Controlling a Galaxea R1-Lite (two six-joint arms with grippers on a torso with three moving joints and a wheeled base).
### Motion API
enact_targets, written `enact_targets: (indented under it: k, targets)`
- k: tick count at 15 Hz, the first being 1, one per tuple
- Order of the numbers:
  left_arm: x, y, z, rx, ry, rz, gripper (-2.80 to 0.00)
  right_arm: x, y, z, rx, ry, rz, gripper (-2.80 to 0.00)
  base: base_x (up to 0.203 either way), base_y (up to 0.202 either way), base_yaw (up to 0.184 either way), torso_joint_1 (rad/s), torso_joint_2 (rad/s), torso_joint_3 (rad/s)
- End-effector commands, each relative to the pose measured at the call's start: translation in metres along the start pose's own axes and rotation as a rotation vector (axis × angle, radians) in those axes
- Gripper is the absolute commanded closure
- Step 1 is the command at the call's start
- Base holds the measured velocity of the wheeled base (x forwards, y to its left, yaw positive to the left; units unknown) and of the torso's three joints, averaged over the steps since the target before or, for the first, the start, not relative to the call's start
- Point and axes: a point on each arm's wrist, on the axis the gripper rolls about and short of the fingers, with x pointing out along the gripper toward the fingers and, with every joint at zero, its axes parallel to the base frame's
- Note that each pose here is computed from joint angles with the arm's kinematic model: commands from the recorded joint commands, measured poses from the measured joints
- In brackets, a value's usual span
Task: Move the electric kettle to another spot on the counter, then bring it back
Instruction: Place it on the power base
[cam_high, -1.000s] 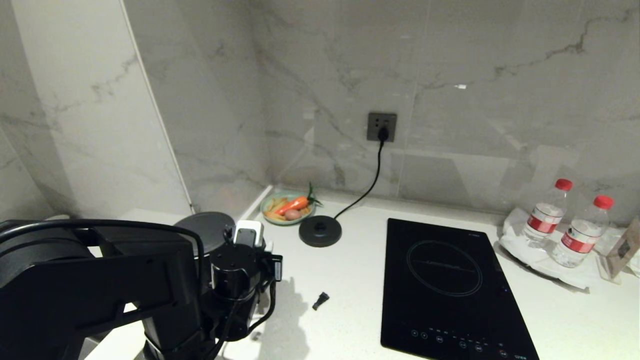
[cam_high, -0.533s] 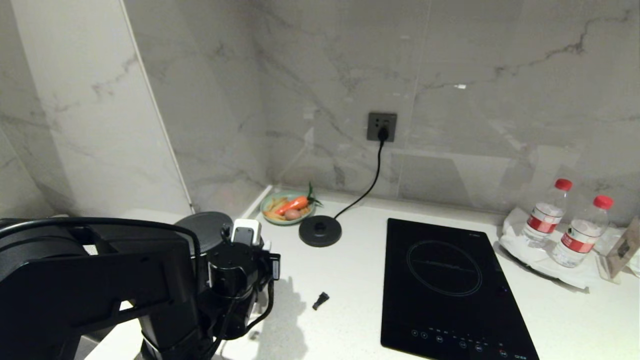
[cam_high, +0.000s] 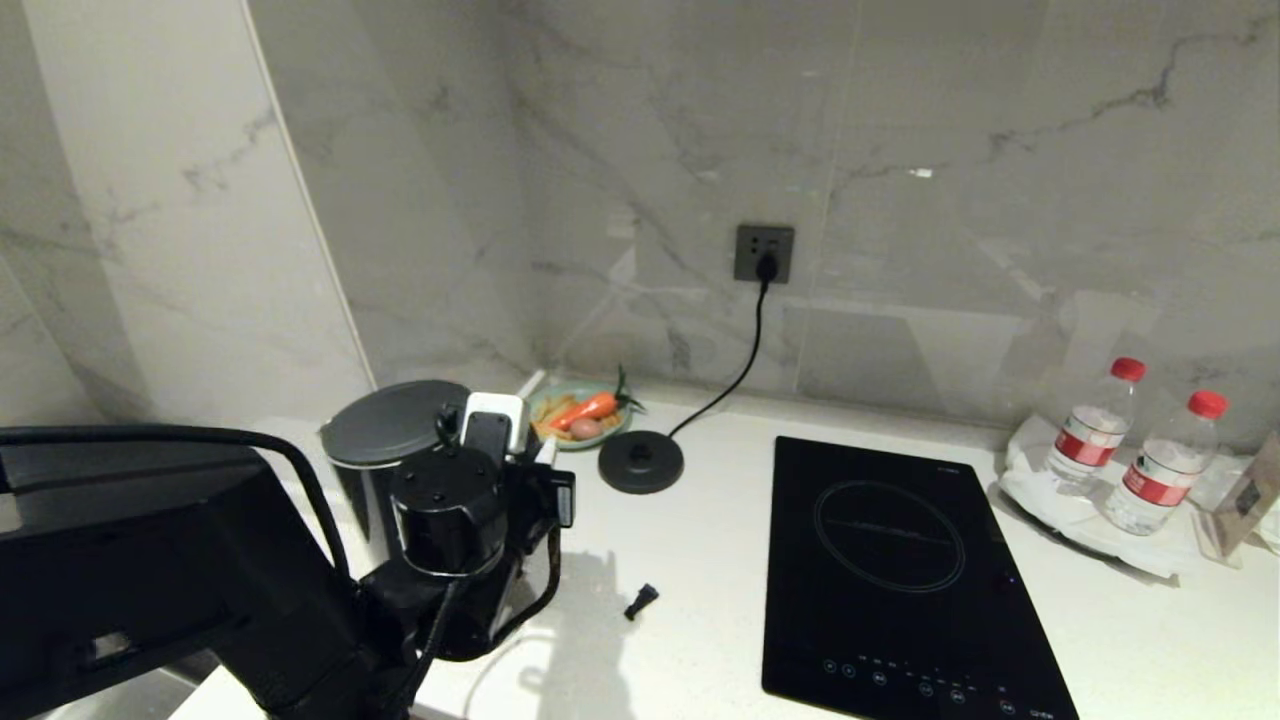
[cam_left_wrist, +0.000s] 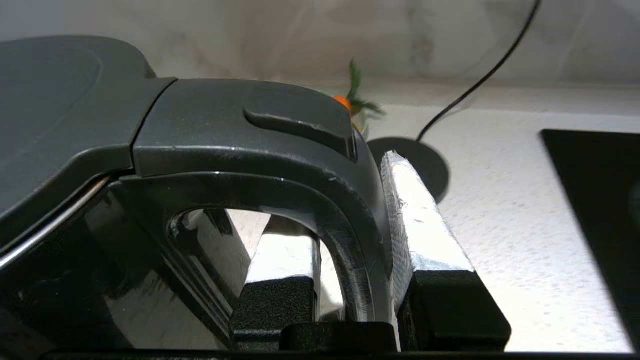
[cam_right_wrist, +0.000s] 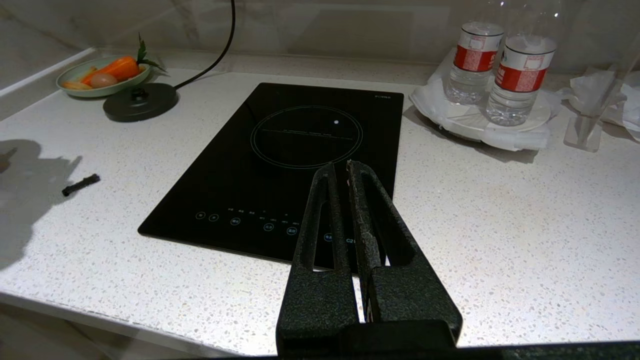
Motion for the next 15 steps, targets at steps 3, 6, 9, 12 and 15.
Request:
enact_targets:
  k: [3,6,9,12,15]
  targets:
    - [-0.022,-0.02,0.03,0.012,-0.043,-0.064,0.0,0.0,0.0,0.0,0.0,0.002,0.0,0.0,0.0,0.0,0.0,0.0,0.0,0.0]
    - [-0.035,-0.032,0.035,0.035,-0.047,-0.118,0.0,0.0,0.0,0.0,0.0,0.002,0.0,0.0,0.0,0.0,0.0,0.0,0.0,0.0]
    - [-0.044,-0.041,0.033,0.064,-0.044,-0.163,0.0,0.0,0.0,0.0,-0.002,0.002,0.001,0.0,0.0,0.0,0.0,0.0,0.0,0.0]
    - [-0.049,-0.048,0.034,0.069,-0.049,-0.19,0.0,0.0,0.0,0.0,-0.002,0.002,0.001,0.0,0.0,0.0,0.0,0.0,0.0,0.0]
    - [-0.063,-0.066,0.041,0.065,-0.057,-0.245,0.0,0.0,0.0,0.0,-0.002,0.002,0.0,0.0,0.0,0.0,0.0,0.0,0.0,0.0]
